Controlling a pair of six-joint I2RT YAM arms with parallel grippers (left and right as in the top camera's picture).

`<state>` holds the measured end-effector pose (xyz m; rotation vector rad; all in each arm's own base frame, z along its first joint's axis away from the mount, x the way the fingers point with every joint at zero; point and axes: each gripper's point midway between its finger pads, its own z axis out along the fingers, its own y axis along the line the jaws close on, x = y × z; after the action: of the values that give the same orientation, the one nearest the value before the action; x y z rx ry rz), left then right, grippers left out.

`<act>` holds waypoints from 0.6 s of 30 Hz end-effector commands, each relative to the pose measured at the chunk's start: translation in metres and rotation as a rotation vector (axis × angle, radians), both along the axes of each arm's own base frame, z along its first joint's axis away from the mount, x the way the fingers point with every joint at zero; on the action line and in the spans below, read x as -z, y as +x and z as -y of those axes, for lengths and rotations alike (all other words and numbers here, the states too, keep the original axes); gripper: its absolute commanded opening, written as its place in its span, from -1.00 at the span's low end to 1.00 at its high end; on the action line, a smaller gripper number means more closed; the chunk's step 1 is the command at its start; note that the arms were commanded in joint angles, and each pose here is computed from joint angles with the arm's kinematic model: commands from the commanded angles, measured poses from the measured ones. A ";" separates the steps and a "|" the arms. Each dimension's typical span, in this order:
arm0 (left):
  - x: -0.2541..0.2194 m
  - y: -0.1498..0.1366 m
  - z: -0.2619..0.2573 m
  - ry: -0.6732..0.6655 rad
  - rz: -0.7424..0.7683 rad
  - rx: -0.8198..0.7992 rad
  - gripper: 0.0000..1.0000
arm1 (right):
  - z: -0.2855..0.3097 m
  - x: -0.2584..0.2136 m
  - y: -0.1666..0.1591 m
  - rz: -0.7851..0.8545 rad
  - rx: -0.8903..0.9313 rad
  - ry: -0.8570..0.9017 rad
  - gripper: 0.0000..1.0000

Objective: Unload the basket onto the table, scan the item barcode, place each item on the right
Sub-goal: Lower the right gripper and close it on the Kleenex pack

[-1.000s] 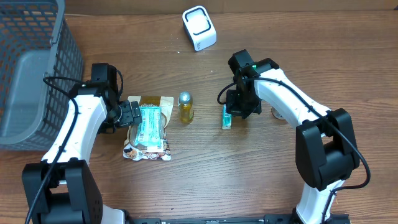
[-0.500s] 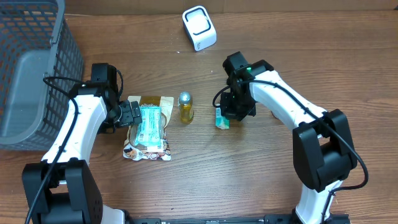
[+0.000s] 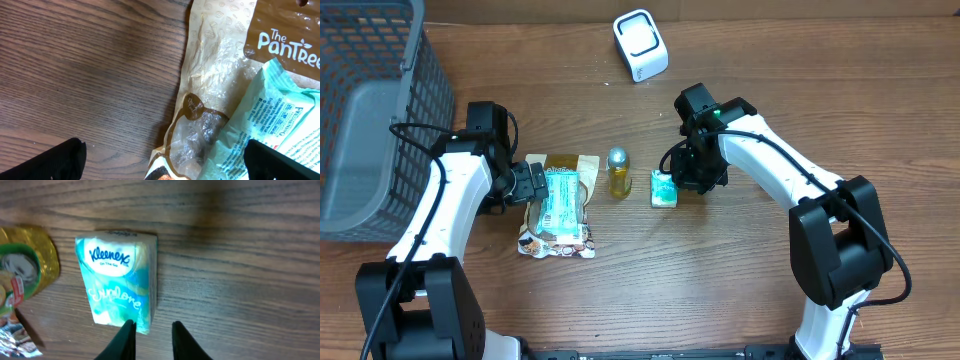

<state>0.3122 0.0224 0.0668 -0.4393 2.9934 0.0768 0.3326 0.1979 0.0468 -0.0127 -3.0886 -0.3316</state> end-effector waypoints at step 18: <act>-0.003 0.004 0.002 -0.006 0.009 0.015 0.98 | -0.013 0.017 0.005 0.071 -0.011 0.101 -0.43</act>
<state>0.3122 0.0224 0.0668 -0.4393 2.9934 0.0768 0.3373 0.2094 0.0233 0.0076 -3.1200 -0.4587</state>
